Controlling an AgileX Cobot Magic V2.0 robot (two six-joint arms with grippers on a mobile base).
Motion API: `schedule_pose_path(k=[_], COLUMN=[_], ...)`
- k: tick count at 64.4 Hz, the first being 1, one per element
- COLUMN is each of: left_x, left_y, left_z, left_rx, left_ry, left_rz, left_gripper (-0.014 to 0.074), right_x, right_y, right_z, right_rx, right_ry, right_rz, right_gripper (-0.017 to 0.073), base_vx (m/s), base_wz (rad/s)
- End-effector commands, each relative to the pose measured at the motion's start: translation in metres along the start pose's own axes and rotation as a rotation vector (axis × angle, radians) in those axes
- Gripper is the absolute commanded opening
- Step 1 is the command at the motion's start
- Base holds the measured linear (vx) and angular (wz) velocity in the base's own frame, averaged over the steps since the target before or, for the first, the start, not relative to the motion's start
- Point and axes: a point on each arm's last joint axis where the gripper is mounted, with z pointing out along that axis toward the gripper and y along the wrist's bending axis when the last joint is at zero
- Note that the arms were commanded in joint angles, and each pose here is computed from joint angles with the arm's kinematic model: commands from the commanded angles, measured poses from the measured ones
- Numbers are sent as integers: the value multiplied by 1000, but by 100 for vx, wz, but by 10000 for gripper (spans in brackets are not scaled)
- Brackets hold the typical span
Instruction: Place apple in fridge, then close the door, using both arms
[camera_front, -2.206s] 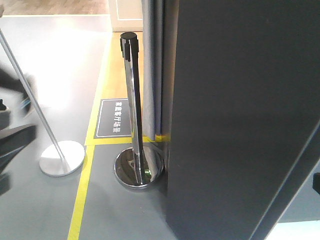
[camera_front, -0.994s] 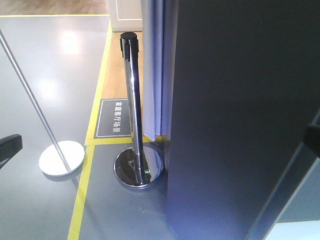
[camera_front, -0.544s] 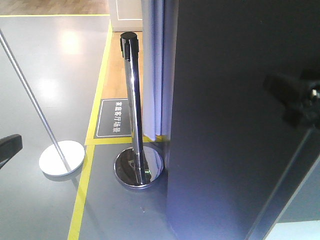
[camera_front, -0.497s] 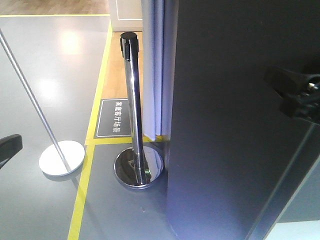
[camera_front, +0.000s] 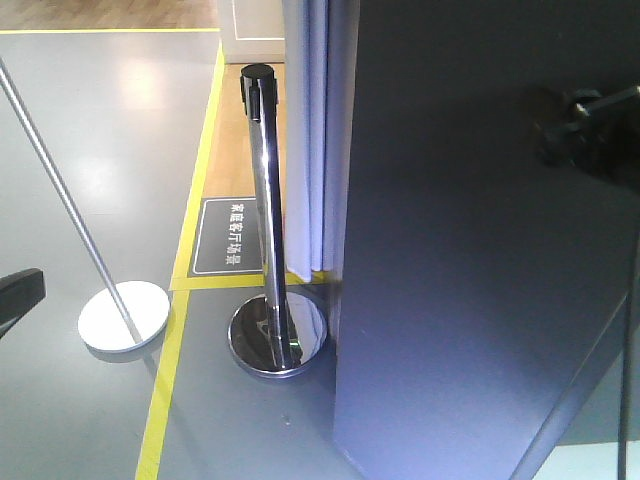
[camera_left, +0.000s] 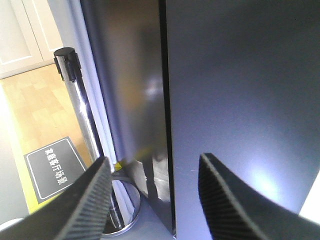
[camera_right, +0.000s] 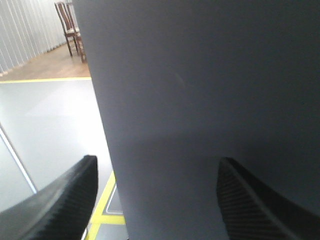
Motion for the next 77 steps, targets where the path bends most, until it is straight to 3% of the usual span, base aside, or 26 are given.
schedule_pose_path(k=[1,8,19,31,48,65,77], left_x=[-13,-13,-13,-13,-13,-13,-13], left_y=[1,1,1,1,1,1,1], left_z=[-3,-3,-3,-3,-3,-3,-3], left_rx=[-19,-19,-19,-19,-19,-19,-19], left_ry=[-82,-82,-82,-82,-82,-82,-82], left_rz=[-16,-16,-16,-16,-16,-16,-16], left_gripper=[376,376,376,376,376,376,376], right_x=[-28,-38,-50,-58,-56,-61,-66], right_y=[-10,-32,-61,-81,-89,-92,-83], right_z=[13,34,73,115,165,166,157], right_rx=[74,125,140,152,103,142,80], right_ry=[-98,-81,-23,-18,13,-23,3], right_rz=[10,58,63,60,41,-42,-81], right_gripper=[490,490,490,490,490,480,480], base_vx=[0,0,0,0,0,0,0], base_wz=[0,0,0,0,0,0,0])
